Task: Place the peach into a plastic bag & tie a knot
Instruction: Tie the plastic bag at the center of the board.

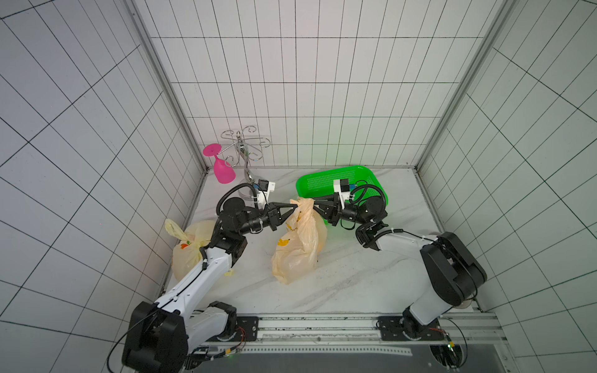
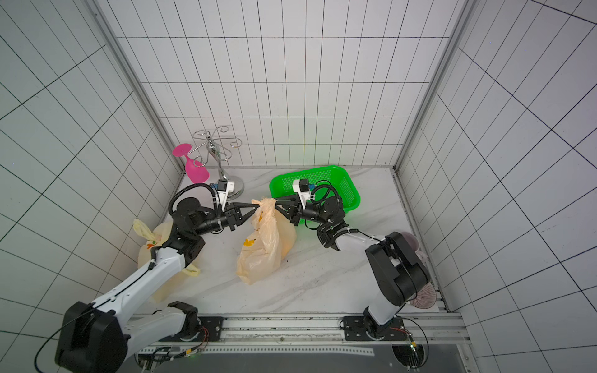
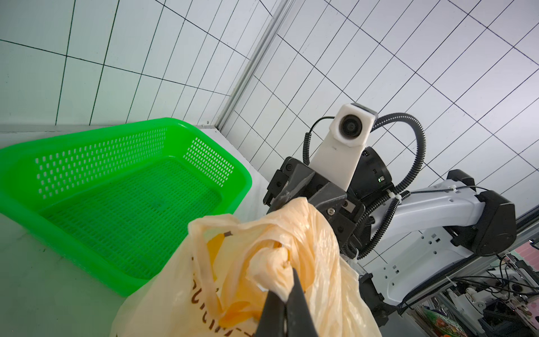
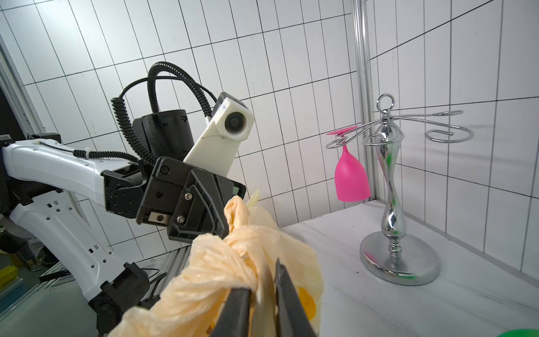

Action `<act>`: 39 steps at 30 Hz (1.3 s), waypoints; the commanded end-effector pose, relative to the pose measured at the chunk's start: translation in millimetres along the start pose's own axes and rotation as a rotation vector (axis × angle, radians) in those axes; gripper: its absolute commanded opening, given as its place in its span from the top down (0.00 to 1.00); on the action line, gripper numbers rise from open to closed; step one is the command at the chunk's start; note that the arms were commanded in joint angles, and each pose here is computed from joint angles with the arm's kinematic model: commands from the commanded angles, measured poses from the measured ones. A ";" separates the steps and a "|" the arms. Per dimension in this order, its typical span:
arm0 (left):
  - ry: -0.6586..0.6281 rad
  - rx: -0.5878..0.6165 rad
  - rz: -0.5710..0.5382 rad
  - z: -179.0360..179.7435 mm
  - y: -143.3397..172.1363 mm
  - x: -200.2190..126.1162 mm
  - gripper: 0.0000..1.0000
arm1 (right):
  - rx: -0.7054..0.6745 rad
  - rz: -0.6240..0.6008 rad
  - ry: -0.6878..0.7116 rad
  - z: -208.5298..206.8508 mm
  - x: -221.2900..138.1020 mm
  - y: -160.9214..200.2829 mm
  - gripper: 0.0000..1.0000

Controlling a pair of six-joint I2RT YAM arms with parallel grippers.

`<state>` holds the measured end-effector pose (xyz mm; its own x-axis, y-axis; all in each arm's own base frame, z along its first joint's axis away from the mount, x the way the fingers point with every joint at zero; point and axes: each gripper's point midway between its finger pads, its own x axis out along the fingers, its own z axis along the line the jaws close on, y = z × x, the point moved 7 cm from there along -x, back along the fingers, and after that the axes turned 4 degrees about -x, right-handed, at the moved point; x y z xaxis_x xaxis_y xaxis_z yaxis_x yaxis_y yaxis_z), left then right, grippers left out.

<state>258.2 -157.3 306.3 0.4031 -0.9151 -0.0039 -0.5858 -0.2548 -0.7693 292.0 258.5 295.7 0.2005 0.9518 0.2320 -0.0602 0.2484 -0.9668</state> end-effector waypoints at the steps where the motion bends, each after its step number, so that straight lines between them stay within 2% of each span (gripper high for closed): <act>1: 0.014 0.013 -0.014 1.1 -1.6 -1.3 1.00 | -0.021 0.041 0.093 -1.3 -12.2 0.2 0.81; 7: 0.031 0.020 0.002 5.4 0.6 -0.3 1.00 | 0.094 0.186 0.365 1.4 -47.1 4.2 0.79; 11: 0.039 0.038 0.022 6.0 1.5 1.1 1.00 | 0.289 0.327 0.535 16.9 -72.8 4.7 0.79; 14: 0.036 0.037 0.036 9.1 3.1 2.5 1.00 | 0.405 0.429 0.569 36.3 -88.0 8.2 0.79; 17: 0.043 0.033 0.051 12.0 4.7 4.6 1.00 | 0.474 0.443 0.592 49.8 -93.1 6.2 0.79; 20: 0.046 0.036 0.065 12.9 3.9 6.2 1.00 | 0.496 0.470 0.567 62.8 -82.9 5.0 0.77; 26: 0.044 0.033 0.082 17.0 4.1 8.8 1.00 | 0.456 0.519 0.448 92.8 -51.9 7.5 0.75; 32: 0.035 0.019 0.084 19.9 8.2 9.5 1.00 | 0.407 0.510 0.402 102.3 -12.7 -10.4 0.64; 35: 0.032 0.015 0.079 19.8 10.4 8.8 1.00 | 0.423 0.518 0.461 96.7 8.4 -14.7 0.54; 37: 0.029 0.007 0.075 21.0 13.1 8.8 1.00 | 0.435 0.510 0.509 95.2 21.5 -18.5 0.40; 39: 0.032 -0.003 0.076 23.3 15.9 9.7 1.00 | 0.448 0.532 0.533 95.9 33.4 -22.7 0.32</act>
<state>269.6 -162.1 281.8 0.3308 -0.9424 -0.0501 -0.6194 -0.1768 -0.7649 199.8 291.6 285.9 0.3762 0.7910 -0.4825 -0.6538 -0.1423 -0.7432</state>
